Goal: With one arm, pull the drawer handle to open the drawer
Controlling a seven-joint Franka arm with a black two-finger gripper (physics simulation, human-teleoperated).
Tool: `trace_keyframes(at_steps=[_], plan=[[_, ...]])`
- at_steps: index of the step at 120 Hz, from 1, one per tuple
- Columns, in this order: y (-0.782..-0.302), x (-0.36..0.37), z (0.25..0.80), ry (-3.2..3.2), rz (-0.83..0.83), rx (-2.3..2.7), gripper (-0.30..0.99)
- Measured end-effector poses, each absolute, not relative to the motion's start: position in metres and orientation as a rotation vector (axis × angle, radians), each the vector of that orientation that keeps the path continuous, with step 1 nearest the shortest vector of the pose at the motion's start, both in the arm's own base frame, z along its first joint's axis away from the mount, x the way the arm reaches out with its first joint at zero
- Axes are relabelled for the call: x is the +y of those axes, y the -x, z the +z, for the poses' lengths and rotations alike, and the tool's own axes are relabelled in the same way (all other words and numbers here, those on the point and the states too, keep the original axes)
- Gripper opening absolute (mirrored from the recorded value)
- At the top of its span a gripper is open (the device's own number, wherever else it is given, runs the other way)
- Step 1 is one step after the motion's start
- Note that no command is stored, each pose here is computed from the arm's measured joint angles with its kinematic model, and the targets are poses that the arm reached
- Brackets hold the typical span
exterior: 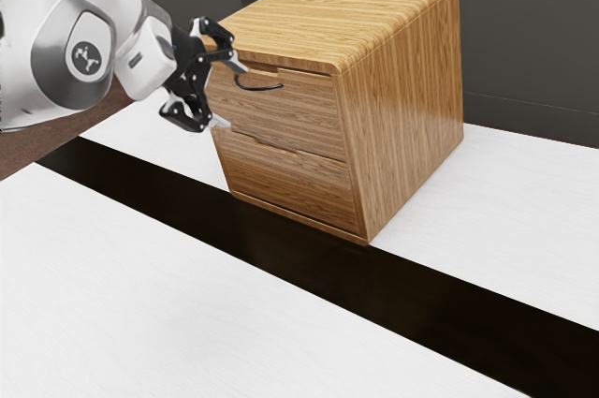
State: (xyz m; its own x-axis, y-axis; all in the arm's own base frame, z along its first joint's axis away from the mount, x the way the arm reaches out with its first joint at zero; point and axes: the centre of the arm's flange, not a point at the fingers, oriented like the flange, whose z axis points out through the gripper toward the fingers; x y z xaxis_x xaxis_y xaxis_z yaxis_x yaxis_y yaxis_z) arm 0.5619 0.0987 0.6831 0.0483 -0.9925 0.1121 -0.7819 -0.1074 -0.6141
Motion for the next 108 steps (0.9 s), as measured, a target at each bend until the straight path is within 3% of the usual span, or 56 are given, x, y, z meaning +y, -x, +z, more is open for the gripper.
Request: trace_keyframes(at_steps=[18,37,87,95,108], plan=[[-0.571,0.107,0.686,1.862,-0.748,1.811,0.33],[-0.584,0.112,0.678,1.810,-0.752,1.858,0.21],[-0.607,0.131,0.650,1.741,-0.736,1.940,0.13],[-0.609,0.132,0.645,1.734,-0.734,1.954,0.21],[-0.607,0.137,0.648,1.721,-0.724,1.952,0.14]])
